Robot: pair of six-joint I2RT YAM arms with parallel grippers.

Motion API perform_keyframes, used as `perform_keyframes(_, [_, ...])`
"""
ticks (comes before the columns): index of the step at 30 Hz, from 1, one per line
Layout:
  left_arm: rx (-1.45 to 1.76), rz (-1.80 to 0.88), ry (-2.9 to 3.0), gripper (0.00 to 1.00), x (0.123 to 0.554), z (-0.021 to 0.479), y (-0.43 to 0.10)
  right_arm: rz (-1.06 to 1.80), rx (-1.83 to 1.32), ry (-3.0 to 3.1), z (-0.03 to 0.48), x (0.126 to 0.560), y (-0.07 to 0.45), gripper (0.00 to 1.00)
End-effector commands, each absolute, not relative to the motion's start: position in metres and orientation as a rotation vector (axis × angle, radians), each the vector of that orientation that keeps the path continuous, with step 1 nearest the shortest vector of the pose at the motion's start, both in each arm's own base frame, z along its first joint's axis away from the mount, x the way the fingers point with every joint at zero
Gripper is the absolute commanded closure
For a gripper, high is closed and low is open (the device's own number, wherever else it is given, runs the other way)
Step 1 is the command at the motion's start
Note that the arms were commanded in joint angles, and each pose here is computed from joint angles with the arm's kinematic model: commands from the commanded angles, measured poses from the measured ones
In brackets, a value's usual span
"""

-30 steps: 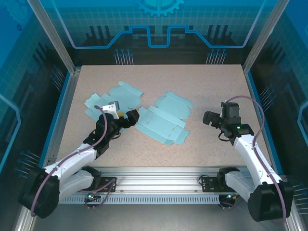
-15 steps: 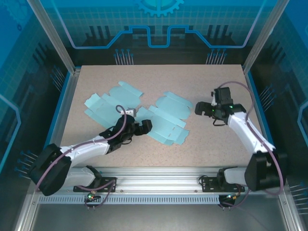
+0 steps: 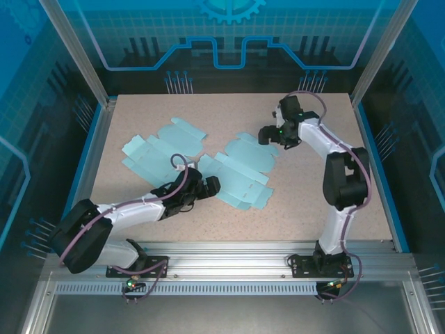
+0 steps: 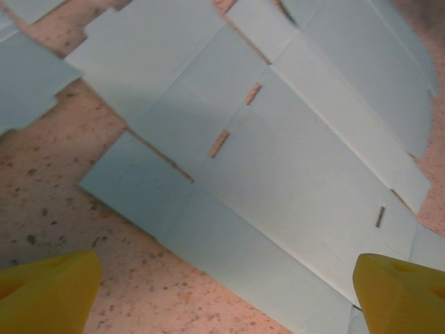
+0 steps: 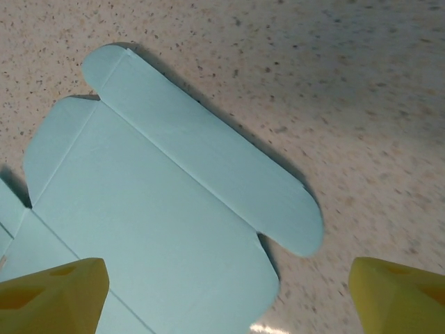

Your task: Fold the paper box

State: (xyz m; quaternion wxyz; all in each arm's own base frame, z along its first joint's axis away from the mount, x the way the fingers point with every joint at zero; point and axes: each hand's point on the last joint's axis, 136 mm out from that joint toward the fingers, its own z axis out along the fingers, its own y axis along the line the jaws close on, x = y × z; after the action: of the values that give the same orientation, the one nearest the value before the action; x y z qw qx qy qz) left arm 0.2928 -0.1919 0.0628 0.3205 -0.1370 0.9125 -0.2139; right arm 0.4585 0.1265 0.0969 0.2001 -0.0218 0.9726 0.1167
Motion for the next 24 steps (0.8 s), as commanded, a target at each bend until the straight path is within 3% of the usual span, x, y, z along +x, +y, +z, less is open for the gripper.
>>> perform_keyframes(1, [-0.490,-0.507,2.462,0.05,0.289,0.045,-0.174,0.426,-0.121,2.776,0.086,0.458,0.147,0.10])
perform_keyframes(6, [-0.529,-0.536,2.466,0.06,0.290,0.041,-0.172,0.486,-0.119,2.820,0.066,0.462,0.159,0.11])
perform_keyframes(24, [-0.454,-0.801,2.455,0.26,0.319,0.025,-0.227,0.476,0.032,2.898,0.025,0.438,0.145,0.15])
